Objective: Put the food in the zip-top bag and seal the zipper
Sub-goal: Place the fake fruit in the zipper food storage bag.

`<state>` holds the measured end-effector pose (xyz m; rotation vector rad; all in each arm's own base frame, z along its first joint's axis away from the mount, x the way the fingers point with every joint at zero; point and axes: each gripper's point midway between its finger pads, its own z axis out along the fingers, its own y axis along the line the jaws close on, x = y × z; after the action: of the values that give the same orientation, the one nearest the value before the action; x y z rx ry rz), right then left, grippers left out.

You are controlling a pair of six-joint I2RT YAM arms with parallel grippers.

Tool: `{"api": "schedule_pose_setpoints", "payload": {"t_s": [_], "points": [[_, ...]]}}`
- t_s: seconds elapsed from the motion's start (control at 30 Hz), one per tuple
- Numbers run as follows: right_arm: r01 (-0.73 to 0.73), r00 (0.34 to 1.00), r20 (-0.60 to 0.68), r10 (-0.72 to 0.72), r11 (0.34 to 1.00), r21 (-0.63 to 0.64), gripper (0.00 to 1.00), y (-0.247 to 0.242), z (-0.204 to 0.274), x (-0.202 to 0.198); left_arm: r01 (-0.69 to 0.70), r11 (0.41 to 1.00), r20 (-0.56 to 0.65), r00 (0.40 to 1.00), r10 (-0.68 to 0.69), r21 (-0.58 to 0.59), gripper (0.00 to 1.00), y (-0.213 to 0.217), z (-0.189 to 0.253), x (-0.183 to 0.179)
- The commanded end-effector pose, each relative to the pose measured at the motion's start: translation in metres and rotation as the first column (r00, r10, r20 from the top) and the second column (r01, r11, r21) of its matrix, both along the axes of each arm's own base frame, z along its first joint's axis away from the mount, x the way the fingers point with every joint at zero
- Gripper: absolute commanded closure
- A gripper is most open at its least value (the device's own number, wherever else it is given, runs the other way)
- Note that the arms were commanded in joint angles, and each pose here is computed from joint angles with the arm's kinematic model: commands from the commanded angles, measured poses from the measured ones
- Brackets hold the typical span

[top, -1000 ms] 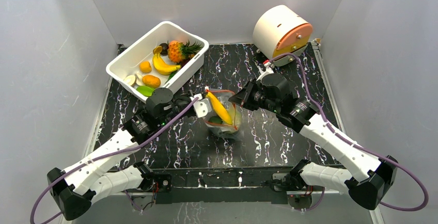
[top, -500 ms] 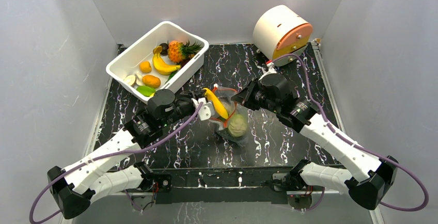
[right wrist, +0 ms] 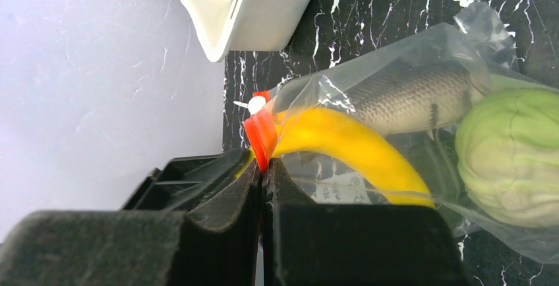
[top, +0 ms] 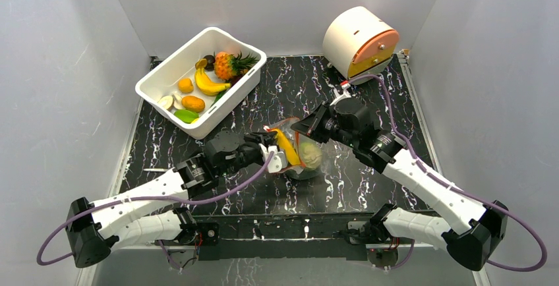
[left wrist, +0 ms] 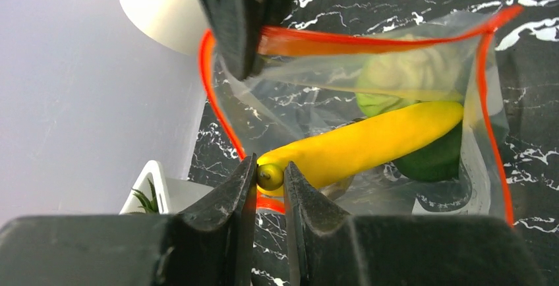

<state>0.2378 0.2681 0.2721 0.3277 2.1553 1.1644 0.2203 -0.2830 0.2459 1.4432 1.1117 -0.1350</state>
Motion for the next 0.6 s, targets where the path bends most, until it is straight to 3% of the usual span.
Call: {"api": "schedule_pose_setpoints", "payload": {"t_s": [0.0,0.13,0.37,0.57], "points": [[0.016,0.992,0.119,-0.032,0.991,0.133,1.0,0.0,0.052,0.004,-0.076,0.997,0.085,0.993,0.076,-0.013,1.0,0.006,0.008,0.01],[0.025,0.992,0.12,-0.041,0.991,0.132,1.0,-0.002,0.051,0.005,-0.065,0.998,0.059,0.996,0.065,-0.015,1.0,0.003,0.012,0.008],[0.013,0.992,0.123,-0.032,0.989,0.15,1.0,0.002,0.05,0.005,0.113,0.984,-0.157,0.978,-0.134,-0.137,1.0,-0.026,0.014,-0.032],[-0.014,0.991,0.131,-0.007,0.987,0.159,1.0,0.004,0.05,0.001,0.116,0.99,-0.235,0.963,-0.132,-0.08,1.0,-0.03,-0.015,-0.034]]}}
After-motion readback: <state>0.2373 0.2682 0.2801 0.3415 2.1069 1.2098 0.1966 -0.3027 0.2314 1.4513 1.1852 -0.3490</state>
